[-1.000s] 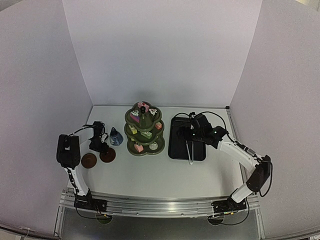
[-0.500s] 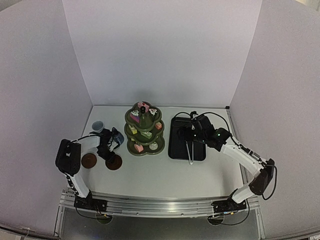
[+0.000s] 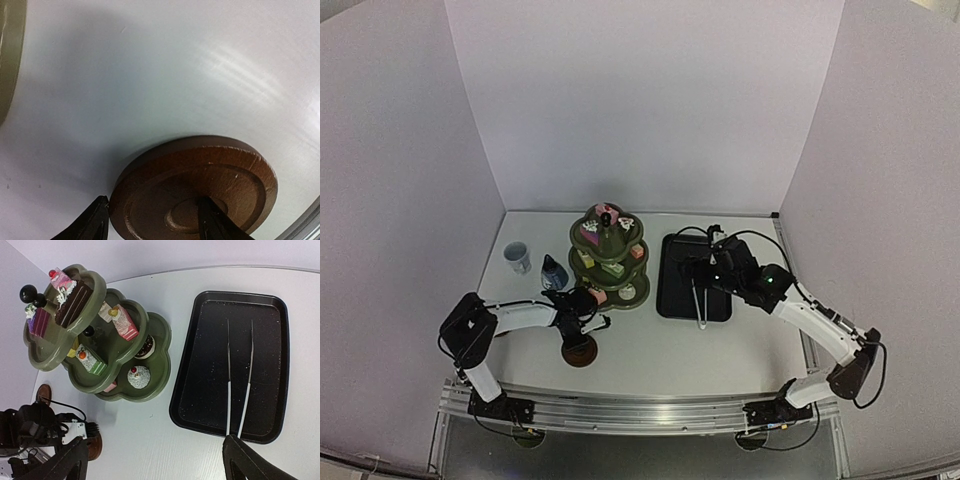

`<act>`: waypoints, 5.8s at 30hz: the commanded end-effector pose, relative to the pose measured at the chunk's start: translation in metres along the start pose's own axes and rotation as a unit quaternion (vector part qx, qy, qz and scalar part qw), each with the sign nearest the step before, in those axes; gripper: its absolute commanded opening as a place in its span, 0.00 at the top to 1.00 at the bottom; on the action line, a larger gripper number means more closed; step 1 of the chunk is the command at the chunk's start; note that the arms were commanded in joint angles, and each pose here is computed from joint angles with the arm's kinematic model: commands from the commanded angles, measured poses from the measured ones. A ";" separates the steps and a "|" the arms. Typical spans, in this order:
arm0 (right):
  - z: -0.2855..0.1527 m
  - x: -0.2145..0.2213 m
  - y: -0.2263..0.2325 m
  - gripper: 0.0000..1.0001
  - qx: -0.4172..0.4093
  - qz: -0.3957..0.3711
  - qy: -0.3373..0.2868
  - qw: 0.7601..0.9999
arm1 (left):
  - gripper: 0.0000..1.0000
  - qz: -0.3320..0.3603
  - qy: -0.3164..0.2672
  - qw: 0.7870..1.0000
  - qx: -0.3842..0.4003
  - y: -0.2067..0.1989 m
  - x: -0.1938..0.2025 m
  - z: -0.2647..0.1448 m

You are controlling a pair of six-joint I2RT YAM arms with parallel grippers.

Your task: Serve the afternoon tea

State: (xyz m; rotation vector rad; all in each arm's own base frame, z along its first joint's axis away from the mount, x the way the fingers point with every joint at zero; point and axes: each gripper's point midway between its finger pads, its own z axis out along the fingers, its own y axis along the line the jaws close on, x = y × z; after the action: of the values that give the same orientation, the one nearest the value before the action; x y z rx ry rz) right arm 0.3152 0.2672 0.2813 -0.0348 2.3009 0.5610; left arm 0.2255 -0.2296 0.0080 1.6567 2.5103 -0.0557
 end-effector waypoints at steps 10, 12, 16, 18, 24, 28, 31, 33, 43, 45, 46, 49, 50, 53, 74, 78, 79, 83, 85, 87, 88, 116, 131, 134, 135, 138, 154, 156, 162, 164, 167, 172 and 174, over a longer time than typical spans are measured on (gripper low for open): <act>-0.023 0.007 0.012 0.11 -0.002 -0.005 -0.007 1.000 | 0.39 0.123 -0.053 0.991 -0.013 -0.057 -0.109 0.045; -0.024 0.008 0.012 0.11 -0.001 -0.005 -0.005 1.000 | 0.39 0.130 -0.061 0.990 -0.011 -0.061 -0.120 0.046; -0.024 0.011 0.011 0.11 0.002 -0.005 -0.003 1.000 | 0.39 0.146 -0.076 0.986 -0.006 -0.073 -0.135 0.045; -0.023 0.010 0.011 0.11 0.003 -0.006 -0.004 1.000 | 0.39 0.147 -0.079 0.986 -0.006 -0.076 -0.142 0.046; -0.022 0.009 0.013 0.11 0.003 -0.014 -0.003 1.000 | 0.38 0.150 -0.095 0.984 -0.011 -0.074 -0.156 0.047; -0.022 0.008 0.015 0.11 0.001 -0.022 -0.002 1.000 | 0.38 0.153 -0.088 0.984 -0.010 -0.071 -0.151 0.041; -0.022 0.007 0.015 0.11 0.002 -0.023 -0.003 1.000 | 0.33 0.156 -0.100 0.983 0.010 -0.074 -0.149 0.021; -0.021 0.007 0.016 0.11 0.003 -0.025 -0.002 1.000 | 0.29 0.160 -0.112 0.981 0.017 -0.076 -0.154 -0.002; -0.016 0.008 0.001 0.09 0.040 -0.013 -0.010 0.999 | 0.20 0.140 -0.142 0.978 0.067 -0.082 -0.162 -0.103; -0.013 0.014 -0.013 0.08 0.065 0.002 -0.009 0.998 | 0.20 0.142 -0.125 0.977 0.100 -0.086 -0.138 -0.116; -0.011 0.017 -0.019 0.08 0.074 0.010 -0.005 0.997 | 0.20 0.143 -0.111 0.976 0.118 -0.088 -0.122 -0.121; -0.002 0.027 -0.038 0.07 0.096 0.037 0.012 0.995 | 0.19 0.142 -0.070 0.972 0.173 -0.095 -0.072 -0.135; 0.002 0.030 -0.043 0.07 0.101 0.045 0.020 0.994 | 0.18 0.134 -0.056 0.971 0.189 -0.095 -0.054 -0.140; 0.011 0.034 -0.051 0.07 0.111 0.053 0.033 0.992 | 0.11 0.106 -0.032 0.970 0.215 -0.088 -0.010 -0.153; 0.041 0.035 -0.045 0.07 0.115 0.014 0.065 0.991 | 0.18 -0.369 0.111 0.920 -0.075 0.208 0.268 -0.066; 0.043 0.037 -0.047 0.07 0.119 0.008 0.066 0.991 | 0.23 -0.375 0.132 0.915 -0.073 0.219 0.275 -0.046; 0.043 0.038 -0.047 0.07 0.118 0.007 0.068 0.991 | 0.23 -0.378 0.130 0.914 -0.066 0.220 0.273 -0.042; 0.045 0.040 -0.046 0.07 0.117 0.000 0.073 0.990 | 0.23 -0.393 0.130 0.909 -0.045 0.222 0.270 -0.030; 0.045 0.038 -0.045 0.07 0.116 -0.003 0.072 0.991 | 0.23 -0.397 0.120 0.910 -0.014 0.212 0.264 -0.024; 0.045 0.036 -0.044 0.07 0.114 -0.007 0.071 0.991 | 0.23 -0.406 0.118 0.906 0.001 0.205 0.261 -0.017; 0.045 0.035 -0.043 0.07 0.113 -0.009 0.070 0.991 | 0.23 -0.410 0.116 0.904 0.009 0.201 0.260 -0.014; 0.025 0.021 -0.036 0.08 0.094 0.014 0.045 0.994 | 0.42 -0.097 0.025 0.994 0.049 0.051 0.055 0.007; 0.023 0.015 -0.031 0.08 0.087 0.013 0.040 0.995 | 0.40 -0.055 -0.008 0.998 0.027 0.050 -0.006 0.012; 0.023 0.012 -0.028 0.08 0.084 0.012 0.038 0.996 | 0.40 -0.032 -0.011 0.999 0.030 0.037 -0.016 0.014; 0.024 0.011 -0.028 0.08 0.084 0.011 0.038 0.996 | 0.40 -0.024 -0.010 0.999 0.032 0.032 -0.018 0.016; 0.024 0.011 -0.027 0.08 0.082 0.009 0.038 0.996 | 0.40 -0.015 -0.008 0.999 0.036 0.026 -0.022 0.020; 0.024 0.014 -0.028 0.08 0.082 0.013 0.041 0.996 | 0.36 -0.017 -0.014 0.999 0.033 0.028 -0.028 0.010; 0.023 0.013 -0.028 0.08 0.082 0.013 0.040 0.996 | 0.33 -0.020 -0.021 0.999 0.030 0.031 -0.033 0.004; 0.022 0.015 -0.028 0.08 0.081 0.014 0.042 0.996 | 0.24 -0.022 -0.049 0.998 0.013 0.038 -0.046 -0.029; 0.022 0.015 -0.028 0.08 0.080 0.014 0.042 0.996 | 0.24 -0.019 -0.051 0.998 0.011 0.039 -0.045 -0.038; 0.022 0.015 -0.028 0.08 0.079 0.015 0.042 0.996 | 0.23 -0.017 -0.051 0.999 0.007 0.041 -0.040 -0.050; 0.018 0.015 -0.029 0.08 0.077 0.018 0.041 0.996 | 0.22 -0.001 -0.056 0.998 0.018 0.035 -0.028 -0.086; 0.017 0.016 -0.029 0.08 0.076 0.020 0.040 0.996 | 0.22 0.007 -0.057 0.997 0.044 0.028 -0.019 -0.105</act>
State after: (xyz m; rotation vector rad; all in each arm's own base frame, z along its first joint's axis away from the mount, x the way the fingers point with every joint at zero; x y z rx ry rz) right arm 0.3243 0.2534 0.2308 0.0361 2.4584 0.3604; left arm 0.2607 -0.2328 0.0614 1.6129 2.5080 -0.1573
